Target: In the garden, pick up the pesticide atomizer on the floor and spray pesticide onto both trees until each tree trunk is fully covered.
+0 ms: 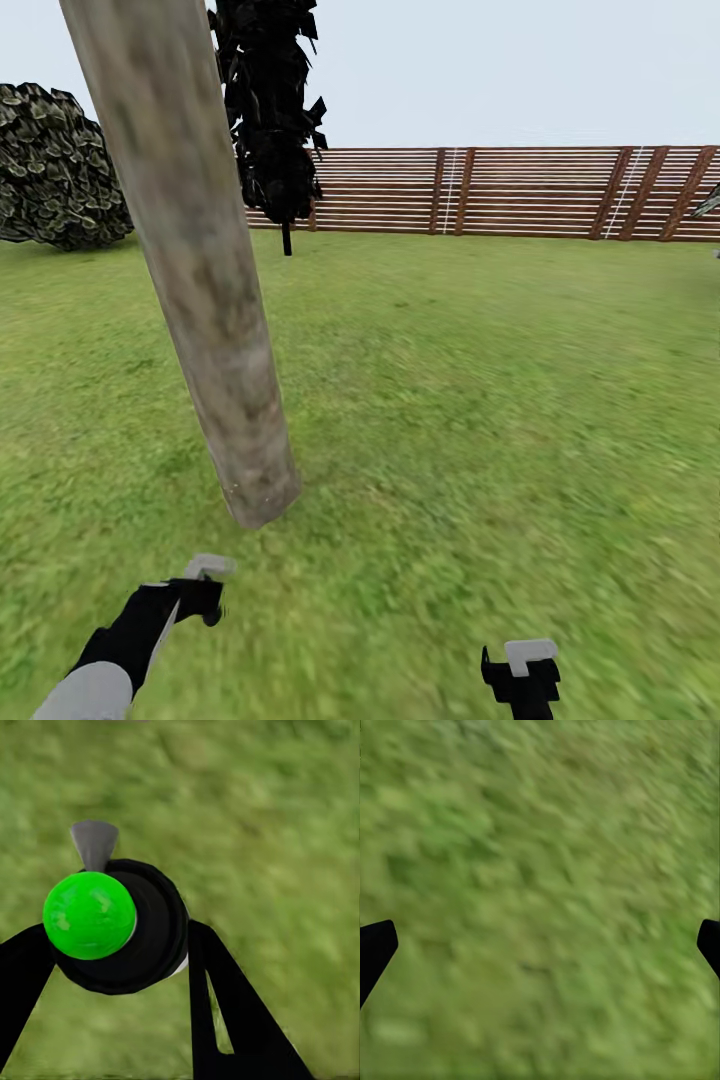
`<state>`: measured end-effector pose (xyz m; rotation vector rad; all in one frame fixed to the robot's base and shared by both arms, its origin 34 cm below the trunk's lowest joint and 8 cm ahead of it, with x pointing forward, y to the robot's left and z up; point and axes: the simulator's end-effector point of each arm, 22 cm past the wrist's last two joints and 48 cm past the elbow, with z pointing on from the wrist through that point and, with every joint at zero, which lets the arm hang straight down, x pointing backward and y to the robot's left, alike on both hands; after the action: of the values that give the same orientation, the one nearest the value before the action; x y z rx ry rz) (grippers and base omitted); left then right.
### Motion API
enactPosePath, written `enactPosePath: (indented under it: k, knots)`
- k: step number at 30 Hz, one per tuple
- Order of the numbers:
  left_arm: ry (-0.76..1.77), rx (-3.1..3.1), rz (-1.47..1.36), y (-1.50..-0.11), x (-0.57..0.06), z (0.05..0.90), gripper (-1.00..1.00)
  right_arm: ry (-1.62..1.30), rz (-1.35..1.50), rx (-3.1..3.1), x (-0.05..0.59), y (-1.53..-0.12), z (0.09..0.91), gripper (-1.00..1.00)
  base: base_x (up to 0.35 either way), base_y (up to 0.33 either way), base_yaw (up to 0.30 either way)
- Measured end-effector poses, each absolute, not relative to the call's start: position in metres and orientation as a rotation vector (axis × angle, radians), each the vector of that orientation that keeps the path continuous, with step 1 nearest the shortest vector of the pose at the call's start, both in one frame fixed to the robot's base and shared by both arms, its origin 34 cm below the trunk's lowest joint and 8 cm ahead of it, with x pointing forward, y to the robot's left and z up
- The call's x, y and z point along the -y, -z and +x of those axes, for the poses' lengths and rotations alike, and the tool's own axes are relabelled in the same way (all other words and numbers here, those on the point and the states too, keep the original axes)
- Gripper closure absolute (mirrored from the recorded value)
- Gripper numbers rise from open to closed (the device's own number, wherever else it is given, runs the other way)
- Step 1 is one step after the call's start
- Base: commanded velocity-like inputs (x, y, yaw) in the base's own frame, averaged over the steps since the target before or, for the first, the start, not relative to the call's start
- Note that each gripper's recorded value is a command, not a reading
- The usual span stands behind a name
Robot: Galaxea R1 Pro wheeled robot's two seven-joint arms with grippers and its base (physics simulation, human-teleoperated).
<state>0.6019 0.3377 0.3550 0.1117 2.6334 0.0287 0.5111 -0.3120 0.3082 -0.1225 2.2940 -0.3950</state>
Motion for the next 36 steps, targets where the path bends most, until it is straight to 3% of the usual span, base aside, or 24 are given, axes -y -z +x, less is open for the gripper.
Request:
enactPosePath:
  k: [4, 10, 19, 25, 32, 34, 36]
  knots:
    - [-0.072, -2.639, 0.094, -0.37, -0.38, 0.605, 1.0, 0.395, -0.123, -2.294, 0.312, -0.308, 0.511, -1.0, 0.0, 0.0, 0.0]
    - [0.044, -2.637, 0.216, -0.366, -0.311, 0.611, 1.0, 0.395, -0.124, -2.293, 0.312, -0.308, 0.511, -1.0, 0.0, 0.0, 0.0]
    - [-0.029, -2.61, 0.187, -0.403, -0.329, 0.636, 1.0, 0.395, -0.122, -2.291, 0.312, -0.309, 0.512, -1.0, -0.151, 0.0, 0.0]
    - [0.05, -2.606, 0.165, -0.432, -0.282, 0.669, 1.0, 0.398, -0.123, -2.292, 0.314, -0.309, 0.512, -1.0, -0.005, 0.0, 0.0]
    - [-0.118, -2.587, 0.124, -0.457, -0.373, 0.683, 1.0, 0.402, -0.124, -2.292, 0.316, -0.309, 0.512, -1.0, 0.0, 0.0, 0.0]
    - [-0.094, -2.59, 0.127, -0.455, -0.362, 0.682, 1.0, 0.402, -0.124, -2.292, 0.316, -0.309, 0.511, -1.0, 0.0, 0.0, 0.0]
    - [-0.002, -2.582, 0.147, -0.452, -0.312, 0.688, 1.0, 0.403, -0.124, -2.292, 0.317, -0.309, 0.511, -1.0, 0.0, 0.0, 0.0]
